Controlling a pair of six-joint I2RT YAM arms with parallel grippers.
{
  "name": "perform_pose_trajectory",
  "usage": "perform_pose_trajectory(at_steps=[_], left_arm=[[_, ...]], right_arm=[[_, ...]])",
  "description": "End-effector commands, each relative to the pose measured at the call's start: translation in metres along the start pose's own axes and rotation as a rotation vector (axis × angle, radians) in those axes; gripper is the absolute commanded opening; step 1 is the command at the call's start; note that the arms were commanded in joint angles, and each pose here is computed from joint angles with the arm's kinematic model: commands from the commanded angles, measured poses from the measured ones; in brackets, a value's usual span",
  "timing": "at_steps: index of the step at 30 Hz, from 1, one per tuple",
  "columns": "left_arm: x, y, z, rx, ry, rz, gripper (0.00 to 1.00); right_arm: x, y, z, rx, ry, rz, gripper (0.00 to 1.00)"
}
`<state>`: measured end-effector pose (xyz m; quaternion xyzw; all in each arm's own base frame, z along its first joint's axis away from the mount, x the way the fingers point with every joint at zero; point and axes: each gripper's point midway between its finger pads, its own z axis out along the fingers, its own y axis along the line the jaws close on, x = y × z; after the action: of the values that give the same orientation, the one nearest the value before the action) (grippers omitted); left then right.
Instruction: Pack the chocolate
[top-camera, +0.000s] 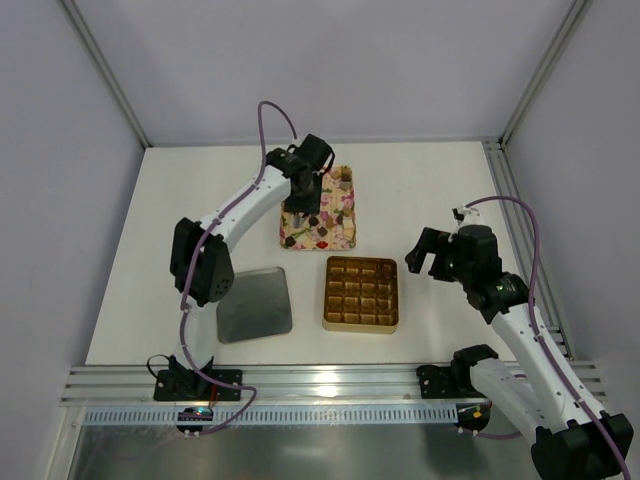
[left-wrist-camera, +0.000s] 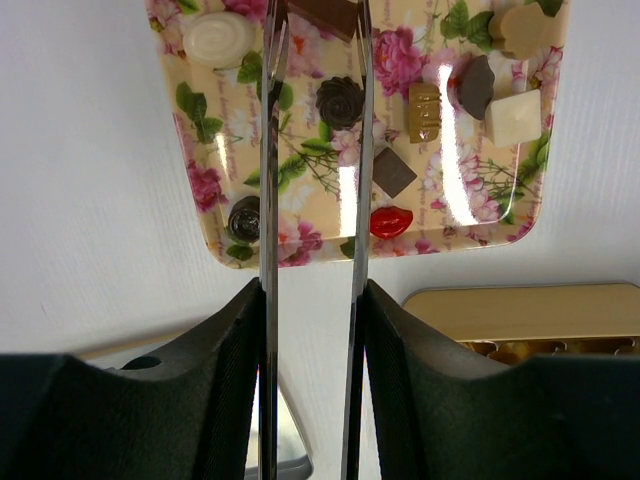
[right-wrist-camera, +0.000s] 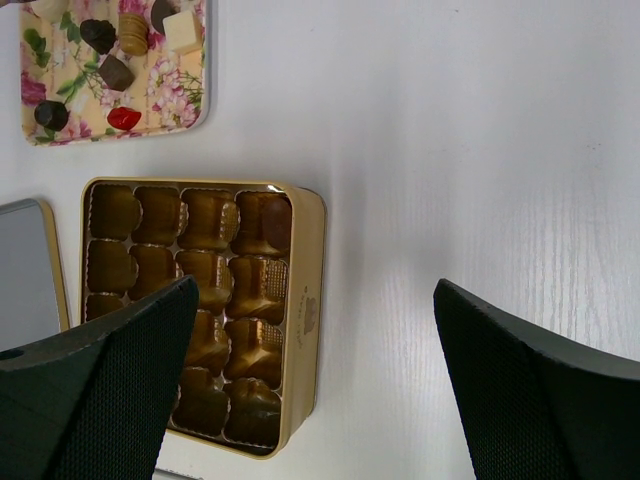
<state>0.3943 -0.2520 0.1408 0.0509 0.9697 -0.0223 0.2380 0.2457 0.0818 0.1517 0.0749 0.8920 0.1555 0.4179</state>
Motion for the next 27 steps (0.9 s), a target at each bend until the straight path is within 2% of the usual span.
perform_pose_trajectory(at_steps=[1, 27], left_arm=[[-0.007, 0.001, -0.014, 0.018, -0.035, -0.035, 0.43], [-0.009, -0.008, 0.013, 0.044, 0.0, -0.043, 0.43]], right_arm=[[-0.015, 0.009, -0.003, -0.032, -0.052, -0.015, 1.0], [-0.016, 0.004, -0.003, -0.01, -0.058, -0.028, 1.0]])
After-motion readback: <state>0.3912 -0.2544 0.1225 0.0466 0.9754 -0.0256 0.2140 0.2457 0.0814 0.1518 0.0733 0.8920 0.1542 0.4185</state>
